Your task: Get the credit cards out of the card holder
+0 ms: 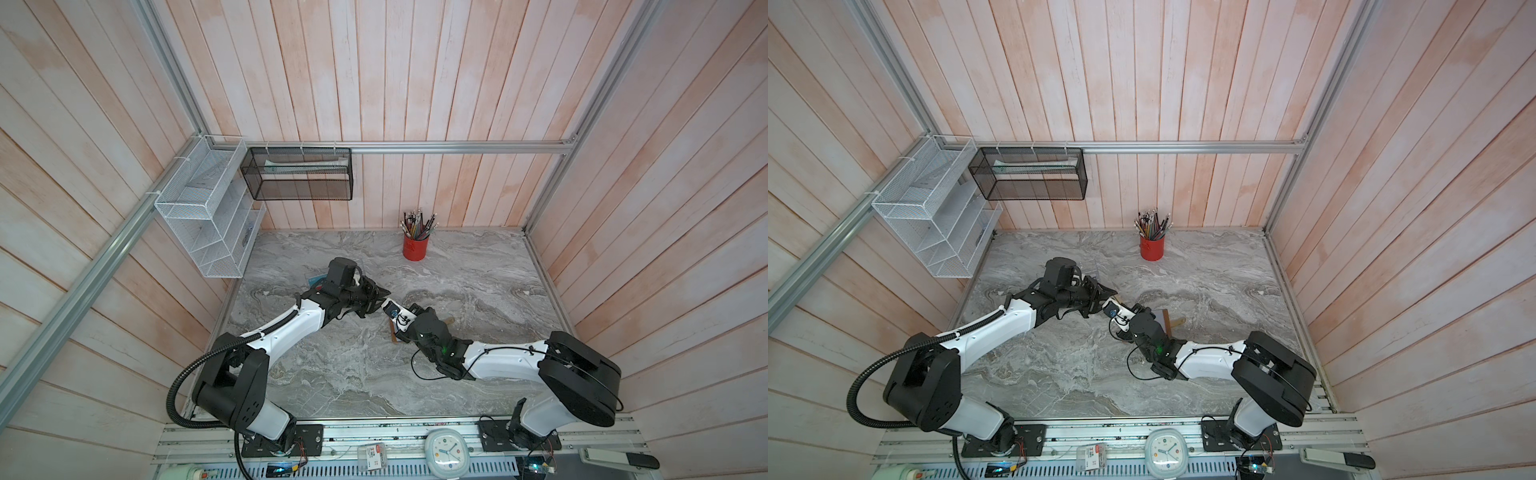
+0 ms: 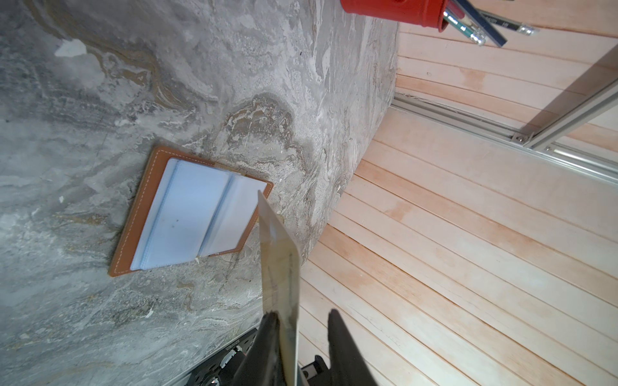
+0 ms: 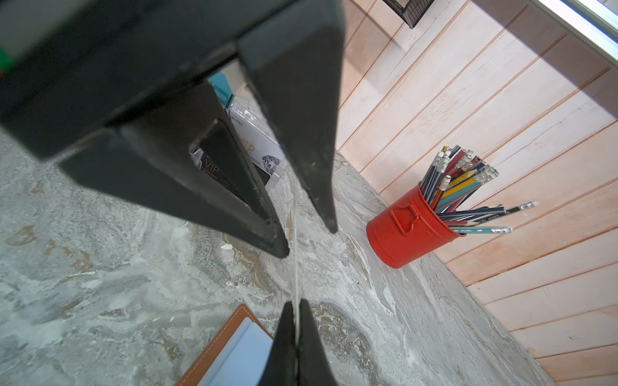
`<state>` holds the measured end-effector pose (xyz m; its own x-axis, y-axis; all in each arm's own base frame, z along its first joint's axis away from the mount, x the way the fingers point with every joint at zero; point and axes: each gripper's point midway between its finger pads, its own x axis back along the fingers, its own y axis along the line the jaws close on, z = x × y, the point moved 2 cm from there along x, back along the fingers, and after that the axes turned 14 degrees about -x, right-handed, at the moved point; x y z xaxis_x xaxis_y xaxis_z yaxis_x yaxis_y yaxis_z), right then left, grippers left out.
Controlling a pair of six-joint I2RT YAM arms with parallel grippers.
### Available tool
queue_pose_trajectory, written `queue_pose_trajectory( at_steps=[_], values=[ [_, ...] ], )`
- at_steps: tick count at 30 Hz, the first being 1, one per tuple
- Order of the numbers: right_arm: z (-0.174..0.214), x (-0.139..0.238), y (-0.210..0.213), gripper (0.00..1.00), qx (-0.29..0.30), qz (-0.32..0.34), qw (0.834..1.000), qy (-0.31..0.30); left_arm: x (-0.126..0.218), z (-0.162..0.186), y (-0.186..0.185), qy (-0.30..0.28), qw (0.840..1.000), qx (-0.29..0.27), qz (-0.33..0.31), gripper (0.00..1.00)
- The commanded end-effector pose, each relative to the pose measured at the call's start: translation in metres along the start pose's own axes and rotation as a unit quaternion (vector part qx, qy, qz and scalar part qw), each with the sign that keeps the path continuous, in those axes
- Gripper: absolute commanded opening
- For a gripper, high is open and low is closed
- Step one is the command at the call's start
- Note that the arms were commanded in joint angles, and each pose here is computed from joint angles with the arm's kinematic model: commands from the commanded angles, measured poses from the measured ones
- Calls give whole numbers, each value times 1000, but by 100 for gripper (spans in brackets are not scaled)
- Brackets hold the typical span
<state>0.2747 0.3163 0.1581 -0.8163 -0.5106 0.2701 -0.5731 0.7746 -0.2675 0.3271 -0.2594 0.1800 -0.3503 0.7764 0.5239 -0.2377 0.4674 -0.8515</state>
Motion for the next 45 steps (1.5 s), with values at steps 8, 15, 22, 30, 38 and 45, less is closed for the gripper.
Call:
queue_pose_trajectory(
  at_steps=[8, 15, 22, 30, 38, 45],
  values=[
    [1, -2, 4, 0, 10, 9, 1000, -3, -6, -1, 7, 24, 999, -4, -25, 21],
    [4, -4, 9, 0, 20, 9, 1000, 2, -9, -5, 9, 31, 999, -7, -40, 20],
    [3, -4, 10, 0, 23, 10, 1000, 1, -12, -2, 21, 46, 998, -3, -53, 13],
    [3, -4, 10, 0, 24, 15, 1000, 1, -14, -2, 25, 56, 996, -10, -64, 4],
    [-1, -2, 6, 15, 21, 24, 999, -5, -17, -2, 28, 58, 996, -8, -66, 0],
    [-7, 9, -3, 52, 2, 34, 999, -15, -11, -15, 22, 28, 997, -12, -65, 0]
  ],
)
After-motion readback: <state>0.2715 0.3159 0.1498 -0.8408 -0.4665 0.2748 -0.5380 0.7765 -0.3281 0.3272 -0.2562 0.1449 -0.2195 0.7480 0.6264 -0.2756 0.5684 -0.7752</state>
